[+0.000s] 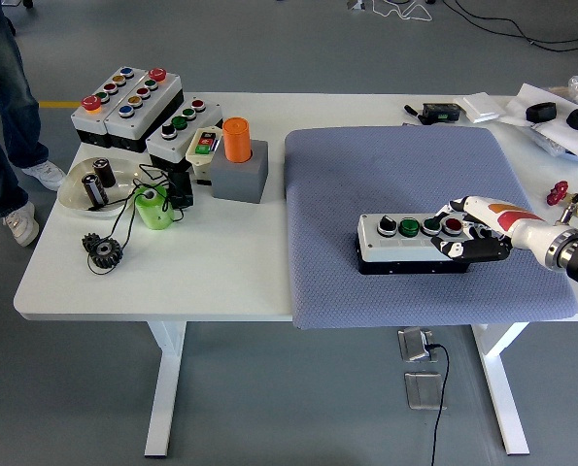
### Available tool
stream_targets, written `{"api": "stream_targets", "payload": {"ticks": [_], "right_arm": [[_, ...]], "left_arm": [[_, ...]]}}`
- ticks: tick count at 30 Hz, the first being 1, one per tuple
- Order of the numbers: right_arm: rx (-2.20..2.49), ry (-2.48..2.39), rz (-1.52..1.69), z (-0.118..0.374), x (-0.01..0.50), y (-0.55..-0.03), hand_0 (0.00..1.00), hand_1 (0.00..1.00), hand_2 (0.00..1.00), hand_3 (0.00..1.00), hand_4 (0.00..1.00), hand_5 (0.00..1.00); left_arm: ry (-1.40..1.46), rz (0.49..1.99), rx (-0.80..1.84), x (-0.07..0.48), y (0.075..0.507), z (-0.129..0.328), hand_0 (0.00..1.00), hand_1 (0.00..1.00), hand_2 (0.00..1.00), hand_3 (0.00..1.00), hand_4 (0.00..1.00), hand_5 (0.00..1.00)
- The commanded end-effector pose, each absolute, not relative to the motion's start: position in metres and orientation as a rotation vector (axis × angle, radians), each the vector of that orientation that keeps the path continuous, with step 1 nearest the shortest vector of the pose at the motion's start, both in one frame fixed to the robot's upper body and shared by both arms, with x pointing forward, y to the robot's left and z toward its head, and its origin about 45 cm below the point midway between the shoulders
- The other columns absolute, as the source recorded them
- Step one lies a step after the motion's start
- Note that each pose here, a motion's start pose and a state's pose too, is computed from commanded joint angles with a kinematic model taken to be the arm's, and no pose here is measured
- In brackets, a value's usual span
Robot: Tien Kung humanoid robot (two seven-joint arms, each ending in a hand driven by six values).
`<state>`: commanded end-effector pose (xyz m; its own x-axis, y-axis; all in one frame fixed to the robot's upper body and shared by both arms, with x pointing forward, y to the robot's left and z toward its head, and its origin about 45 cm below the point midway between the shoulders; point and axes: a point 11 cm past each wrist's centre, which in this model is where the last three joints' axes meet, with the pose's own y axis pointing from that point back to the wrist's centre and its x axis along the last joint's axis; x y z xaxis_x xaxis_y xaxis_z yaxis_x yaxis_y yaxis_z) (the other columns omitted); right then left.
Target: Pick up the button,place it on the desk,press the button,press the button
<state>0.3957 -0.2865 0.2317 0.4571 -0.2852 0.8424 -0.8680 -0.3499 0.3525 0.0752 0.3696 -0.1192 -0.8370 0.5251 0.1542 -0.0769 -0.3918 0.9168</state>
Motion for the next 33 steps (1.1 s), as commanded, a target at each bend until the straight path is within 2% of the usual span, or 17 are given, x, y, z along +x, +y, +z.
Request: {"api": "stream_targets", "payload": {"ticks": [11, 19, 20, 25, 26, 31, 32, 33], "right_arm": [[1.848, -0.928, 0.855, 0.221, 0.394, -0.286, 0.164, 0.002, 0.074, 0.706, 0.633, 0.479], [1.930, -1.072, 0.862, 0.244, 0.394, -0.282, 0.173, 0.002, 0.080, 0.707, 0.634, 0.478], [1.963, -1.120, 0.837, 0.247, 0.393, -0.282, 0.261, 0.002, 0.174, 0.754, 0.634, 0.478], [2.120, -1.349, 0.641, 0.259, 0.389, -0.283, 0.261, 0.002, 0.174, 0.754, 0.634, 0.478], [2.154, -1.411, 0.584, 0.261, 0.388, -0.286, 0.368, 0.112, 0.271, 0.783, 0.634, 0.477], [2.343, -1.637, 0.287, 0.265, 0.379, -0.297, 0.368, 0.112, 0.271, 0.783, 0.634, 0.477], [2.379, -1.667, 0.224, 0.264, 0.376, -0.300, 0.655, 0.544, 0.584, 0.797, 0.642, 0.473], [2.410, -1.710, 0.163, 0.264, 0.374, -0.303, 0.655, 0.544, 0.584, 0.797, 0.642, 0.473]], "left_arm": [[1.460, 2.272, 0.586, 0.081, 0.369, -0.118, 0.654, 0.716, 0.742, 0.527, 0.318, 0.951], [1.459, 2.270, 0.596, 0.079, 0.370, -0.119, 0.654, 0.716, 0.741, 0.528, 0.318, 0.952], [1.458, 2.269, 0.601, 0.078, 0.370, -0.119, 0.654, 0.716, 0.741, 0.527, 0.318, 0.954], [1.457, 2.267, 0.610, 0.075, 0.370, -0.119, 0.654, 0.716, 0.741, 0.527, 0.318, 0.954], [1.456, 2.267, 0.610, 0.075, 0.370, -0.119, 0.654, 0.716, 0.741, 0.526, 0.318, 0.954], [1.454, 2.267, 0.609, 0.075, 0.370, -0.119, 0.654, 0.716, 0.741, 0.526, 0.318, 0.954], [1.454, 2.269, 0.607, 0.075, 0.370, -0.119, 0.654, 0.716, 0.741, 0.525, 0.319, 0.955], [1.455, 2.269, 0.605, 0.075, 0.370, -0.119, 0.654, 0.716, 0.741, 0.525, 0.319, 0.955]]}}
